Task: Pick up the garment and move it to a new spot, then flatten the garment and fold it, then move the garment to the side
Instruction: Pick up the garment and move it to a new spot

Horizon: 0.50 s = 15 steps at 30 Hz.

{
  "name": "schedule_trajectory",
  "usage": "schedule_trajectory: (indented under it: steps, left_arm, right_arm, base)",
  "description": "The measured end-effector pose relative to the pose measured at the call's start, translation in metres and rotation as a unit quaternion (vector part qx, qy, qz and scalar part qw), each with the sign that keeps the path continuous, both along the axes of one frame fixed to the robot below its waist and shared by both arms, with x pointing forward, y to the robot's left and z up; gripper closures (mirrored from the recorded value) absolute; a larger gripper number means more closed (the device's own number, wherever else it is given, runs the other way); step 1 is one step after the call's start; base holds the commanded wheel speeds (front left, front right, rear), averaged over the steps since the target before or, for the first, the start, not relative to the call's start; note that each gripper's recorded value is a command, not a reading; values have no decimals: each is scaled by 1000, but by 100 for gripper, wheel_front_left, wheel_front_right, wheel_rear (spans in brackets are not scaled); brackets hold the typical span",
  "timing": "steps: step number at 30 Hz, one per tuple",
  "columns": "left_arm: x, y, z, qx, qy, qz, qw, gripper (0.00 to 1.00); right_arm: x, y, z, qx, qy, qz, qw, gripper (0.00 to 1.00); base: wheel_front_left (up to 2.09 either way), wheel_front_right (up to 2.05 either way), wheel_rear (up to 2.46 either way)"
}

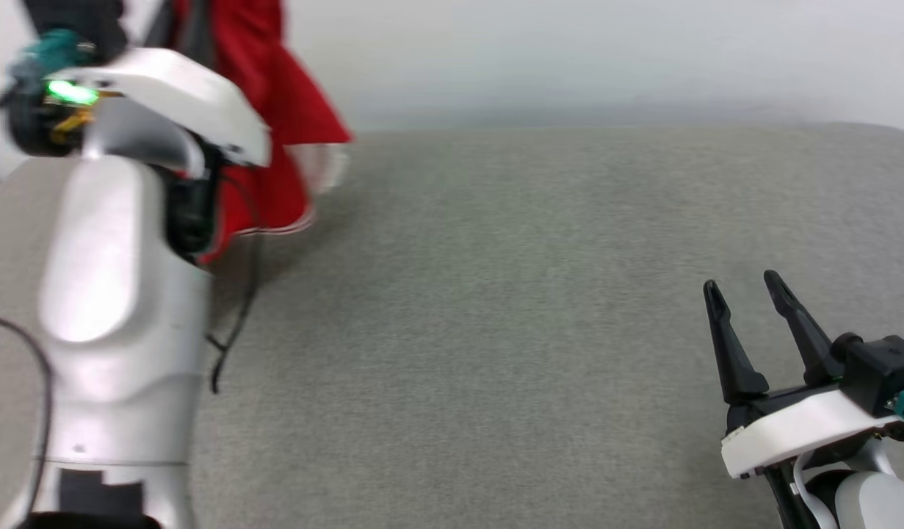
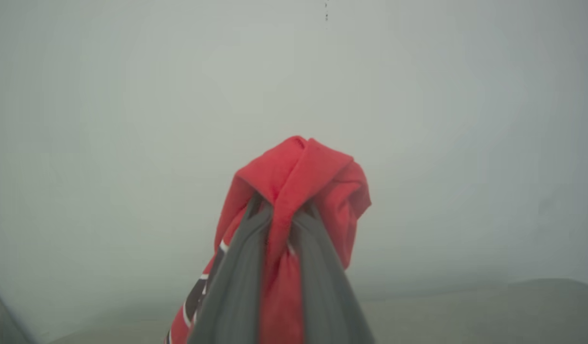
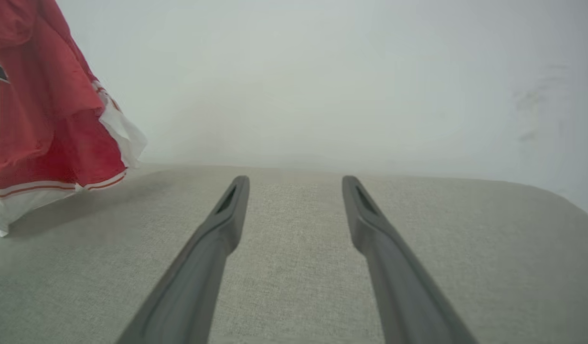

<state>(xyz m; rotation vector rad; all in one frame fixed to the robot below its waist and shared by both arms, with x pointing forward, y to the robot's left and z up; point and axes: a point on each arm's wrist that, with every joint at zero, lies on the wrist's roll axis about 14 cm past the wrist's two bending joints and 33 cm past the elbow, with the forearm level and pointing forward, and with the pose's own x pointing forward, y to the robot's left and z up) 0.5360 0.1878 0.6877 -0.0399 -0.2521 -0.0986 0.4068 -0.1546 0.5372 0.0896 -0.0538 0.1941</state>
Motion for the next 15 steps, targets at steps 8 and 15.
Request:
schedule_trajectory:
  steps: [8, 15]
  left_arm:
    - [-12, -148, -26, -33, 19, -178, 983, 100]
    - [-44, -217, -107, -48, 100, -274, 955, 100]
  right_arm:
    - [-24, -46, 2, -6, 5, -68, 998, 0]
    - [-30, -68, -10, -7, 23, -103, 994, 0]
  base:
    - [0, 0, 0]
    - [0, 0, 0]
